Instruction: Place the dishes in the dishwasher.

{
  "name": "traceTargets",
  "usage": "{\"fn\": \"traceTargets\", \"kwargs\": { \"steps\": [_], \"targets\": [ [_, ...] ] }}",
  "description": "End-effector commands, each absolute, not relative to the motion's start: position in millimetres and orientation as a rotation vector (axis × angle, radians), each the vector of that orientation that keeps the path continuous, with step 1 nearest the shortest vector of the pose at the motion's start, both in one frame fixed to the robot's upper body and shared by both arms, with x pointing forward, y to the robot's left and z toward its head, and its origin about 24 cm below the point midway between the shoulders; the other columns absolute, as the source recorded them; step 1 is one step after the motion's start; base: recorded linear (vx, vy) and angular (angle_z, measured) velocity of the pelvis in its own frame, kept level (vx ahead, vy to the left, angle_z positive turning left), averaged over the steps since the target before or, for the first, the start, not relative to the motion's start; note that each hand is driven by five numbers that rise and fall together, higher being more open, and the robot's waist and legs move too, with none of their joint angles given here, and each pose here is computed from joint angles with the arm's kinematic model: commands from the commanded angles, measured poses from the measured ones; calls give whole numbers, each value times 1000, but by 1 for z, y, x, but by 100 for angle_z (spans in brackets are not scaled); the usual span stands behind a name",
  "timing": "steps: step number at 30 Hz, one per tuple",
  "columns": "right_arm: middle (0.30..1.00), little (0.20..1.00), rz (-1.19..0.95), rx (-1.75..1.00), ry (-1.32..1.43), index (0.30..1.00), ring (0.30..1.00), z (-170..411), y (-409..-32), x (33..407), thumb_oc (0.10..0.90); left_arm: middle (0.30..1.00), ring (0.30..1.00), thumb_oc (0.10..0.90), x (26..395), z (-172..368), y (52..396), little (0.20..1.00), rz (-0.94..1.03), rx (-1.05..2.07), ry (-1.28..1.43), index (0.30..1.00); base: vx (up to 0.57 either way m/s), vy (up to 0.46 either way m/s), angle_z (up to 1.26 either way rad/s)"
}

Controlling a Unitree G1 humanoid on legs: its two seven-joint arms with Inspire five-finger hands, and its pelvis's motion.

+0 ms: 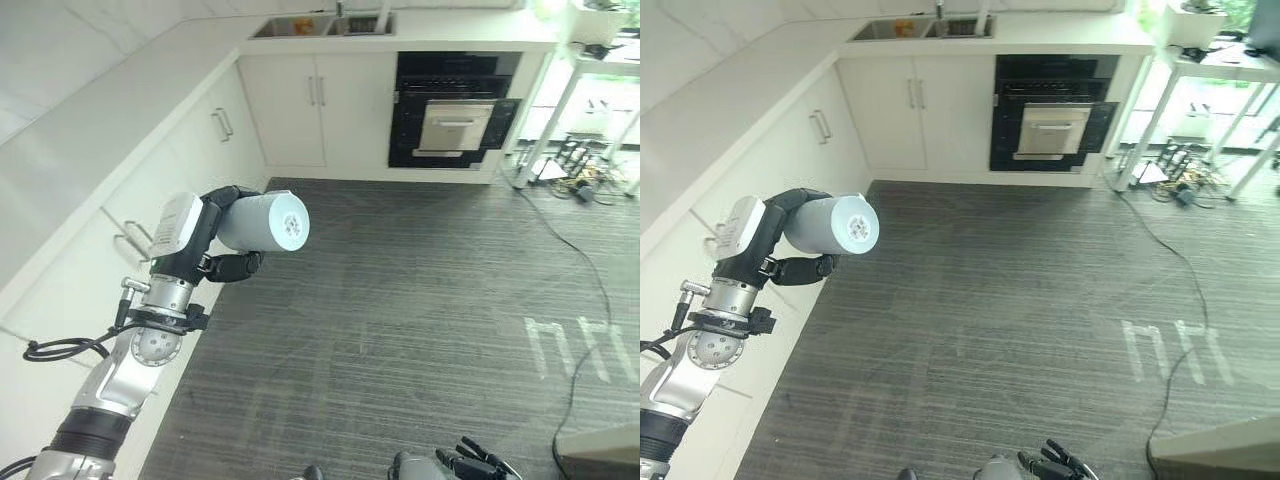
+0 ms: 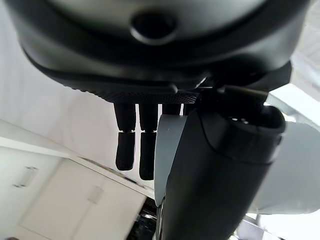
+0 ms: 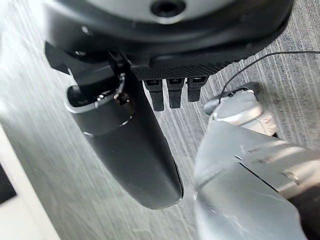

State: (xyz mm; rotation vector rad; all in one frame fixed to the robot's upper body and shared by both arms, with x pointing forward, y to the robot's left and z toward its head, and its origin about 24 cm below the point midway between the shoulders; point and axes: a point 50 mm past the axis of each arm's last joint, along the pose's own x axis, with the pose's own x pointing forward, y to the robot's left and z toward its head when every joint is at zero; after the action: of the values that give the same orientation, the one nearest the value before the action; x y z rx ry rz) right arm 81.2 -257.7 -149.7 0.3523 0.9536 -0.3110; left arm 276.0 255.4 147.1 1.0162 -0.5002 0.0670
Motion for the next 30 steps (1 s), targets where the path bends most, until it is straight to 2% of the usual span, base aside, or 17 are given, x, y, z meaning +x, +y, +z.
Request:
{"fn": "traceTargets", "kwargs": {
  "steps": [1,5,9,13,20,30],
  "targets": [
    [900,900,-353,359,923,900,900,-148,-263,79,800,300,300,400,279,217,244,300,154,946,-811,300,-67,-340,-67],
    [900,900,-370,356,970,900,900,-152,-263,66,800,300,300,400,283,219,242,300,164,950,-808,300,10,-566,-60],
    [900,900,-256,295,969,900,900,-150,-260,73,800,300,300,400,277,213,244,300,225,928,-779,300,70,-517,-36],
    [900,900,-261,256,968,900,900,-143,-278,77,800,300,300,400,272,208,246,300,275,852,-791,300,143,-458,-24],
    [900,900,-319,260,989,900,900,-144,-283,77,800,300,300,400,273,204,251,300,293,853,-769,300,87,21,-18],
    [900,900,-271,244,1019,900,900,-152,-263,69,800,300,300,400,274,203,256,300,287,888,-755,300,56,86,-16]
  ]
}}
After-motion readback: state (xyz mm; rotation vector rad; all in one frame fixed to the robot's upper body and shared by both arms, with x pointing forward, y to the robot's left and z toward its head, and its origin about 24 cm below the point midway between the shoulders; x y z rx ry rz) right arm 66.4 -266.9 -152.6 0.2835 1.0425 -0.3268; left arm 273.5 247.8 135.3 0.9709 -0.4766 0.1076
